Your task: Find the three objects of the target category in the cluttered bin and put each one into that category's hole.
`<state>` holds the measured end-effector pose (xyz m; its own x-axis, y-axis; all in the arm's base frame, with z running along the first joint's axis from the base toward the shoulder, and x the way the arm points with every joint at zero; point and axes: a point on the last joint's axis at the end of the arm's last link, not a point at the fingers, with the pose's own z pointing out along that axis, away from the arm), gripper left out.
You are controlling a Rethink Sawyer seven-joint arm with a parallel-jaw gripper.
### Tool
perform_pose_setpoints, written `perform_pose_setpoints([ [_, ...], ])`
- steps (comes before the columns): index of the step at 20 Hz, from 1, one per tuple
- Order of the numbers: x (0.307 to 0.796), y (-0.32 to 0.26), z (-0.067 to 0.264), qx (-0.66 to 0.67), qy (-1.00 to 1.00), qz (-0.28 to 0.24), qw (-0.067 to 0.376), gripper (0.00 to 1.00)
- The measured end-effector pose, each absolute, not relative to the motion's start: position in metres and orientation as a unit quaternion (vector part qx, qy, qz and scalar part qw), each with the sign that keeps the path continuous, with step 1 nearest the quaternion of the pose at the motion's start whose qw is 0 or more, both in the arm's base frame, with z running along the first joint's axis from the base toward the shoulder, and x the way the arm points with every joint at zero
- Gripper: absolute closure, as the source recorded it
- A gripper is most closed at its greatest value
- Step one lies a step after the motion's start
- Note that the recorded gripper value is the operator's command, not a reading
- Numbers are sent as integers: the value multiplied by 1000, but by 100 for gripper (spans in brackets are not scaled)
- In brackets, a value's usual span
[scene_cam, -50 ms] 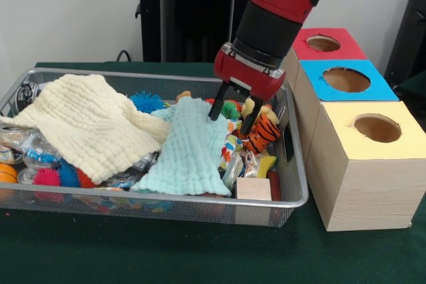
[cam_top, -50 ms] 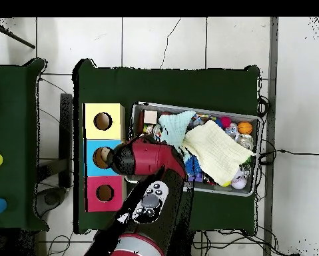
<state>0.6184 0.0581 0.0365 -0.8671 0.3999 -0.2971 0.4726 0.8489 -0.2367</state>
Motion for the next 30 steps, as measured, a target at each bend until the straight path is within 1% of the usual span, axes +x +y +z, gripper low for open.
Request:
perform_pose_setpoints([
  [6,622,65,59,239,954,-146,103,0],
  [10,625,66,60,244,955,-137,100,0],
  [14,626,68,51,247,956,-126,92,0],
  [20,623,78,30,243,960,-113,82,0],
  [23,621,88,15,237,962,-104,82,0],
  [30,617,93,-8,230,964,-97,90,0],
])
